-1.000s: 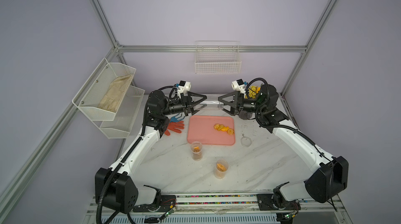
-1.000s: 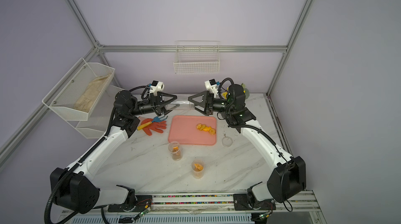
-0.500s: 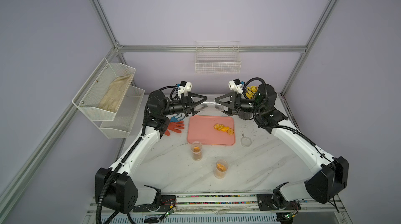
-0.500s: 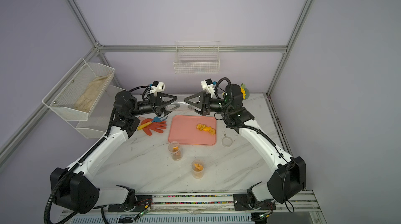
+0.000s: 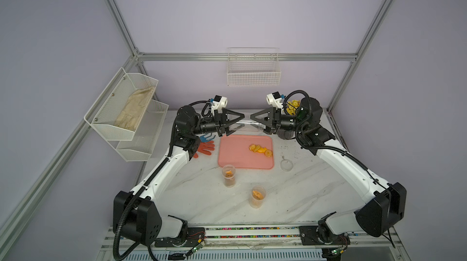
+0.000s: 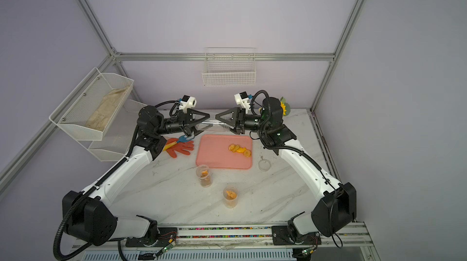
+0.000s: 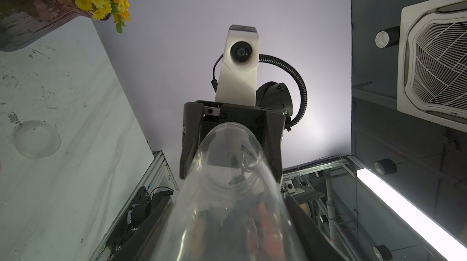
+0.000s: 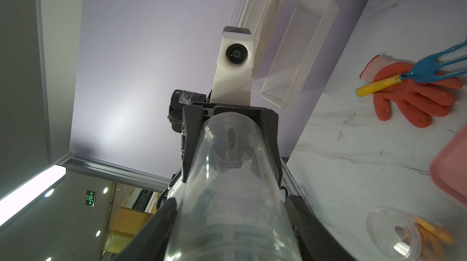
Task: Pour the cookies out of the jar
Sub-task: Place the jar at the center of the board.
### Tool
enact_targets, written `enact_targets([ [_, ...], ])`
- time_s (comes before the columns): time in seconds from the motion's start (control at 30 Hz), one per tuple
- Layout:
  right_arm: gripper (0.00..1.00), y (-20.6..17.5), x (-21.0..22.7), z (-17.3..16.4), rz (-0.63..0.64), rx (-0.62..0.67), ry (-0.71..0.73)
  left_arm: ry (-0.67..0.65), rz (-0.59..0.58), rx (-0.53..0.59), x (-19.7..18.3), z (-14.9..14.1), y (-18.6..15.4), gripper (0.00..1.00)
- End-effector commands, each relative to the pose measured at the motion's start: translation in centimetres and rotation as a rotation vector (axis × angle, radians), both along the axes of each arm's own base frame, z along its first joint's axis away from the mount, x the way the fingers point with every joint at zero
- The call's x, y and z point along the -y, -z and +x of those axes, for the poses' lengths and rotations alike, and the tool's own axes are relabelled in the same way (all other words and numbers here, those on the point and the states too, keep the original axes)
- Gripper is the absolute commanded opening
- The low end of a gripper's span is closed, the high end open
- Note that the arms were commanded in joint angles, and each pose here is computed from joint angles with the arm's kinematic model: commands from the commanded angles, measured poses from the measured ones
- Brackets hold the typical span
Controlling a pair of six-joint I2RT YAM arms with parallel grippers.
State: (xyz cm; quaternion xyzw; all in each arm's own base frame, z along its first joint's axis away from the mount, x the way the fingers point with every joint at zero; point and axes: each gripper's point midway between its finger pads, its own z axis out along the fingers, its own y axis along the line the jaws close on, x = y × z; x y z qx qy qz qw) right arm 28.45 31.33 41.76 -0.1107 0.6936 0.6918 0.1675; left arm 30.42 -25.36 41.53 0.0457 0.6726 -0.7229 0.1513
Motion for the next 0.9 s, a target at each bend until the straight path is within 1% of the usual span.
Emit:
enact_targets([
  [0.0,0.63,-1.5,0.3,-0.9,0.033,0.038,-0.015,0.016,-0.002,0.013,0.2,-0.2,0.0,0.62],
  [0.13,0.62,-1.1,0.3,-1.0,0.028,0.028,-0.016,0.016,-0.002,0.014,0.2,0.0,0.0,0.62],
  [0.17,0.64,-1.0,0.3,-1.0,0.028,0.023,-0.018,0.016,-0.002,0.012,0.2,0.0,0.1,0.62],
  [0.23,0.73,-0.9,0.3,-1.0,0.033,0.014,-0.023,0.017,-0.001,0.013,0.2,0.0,0.1,0.62],
  [0.37,0.75,-0.8,0.2,-1.4,0.036,-0.007,-0.050,0.018,-0.001,0.011,0.2,0.0,0.1,0.62],
  [0.5,0.75,-0.8,0.4,-2.0,0.028,-0.006,-0.066,0.018,0.000,0.013,0.3,0.0,0.1,0.62],
  [0.87,0.67,-0.2,0.4,-2.2,0.014,-0.020,-0.078,0.017,0.002,0.009,0.3,0.3,0.2,0.64],
])
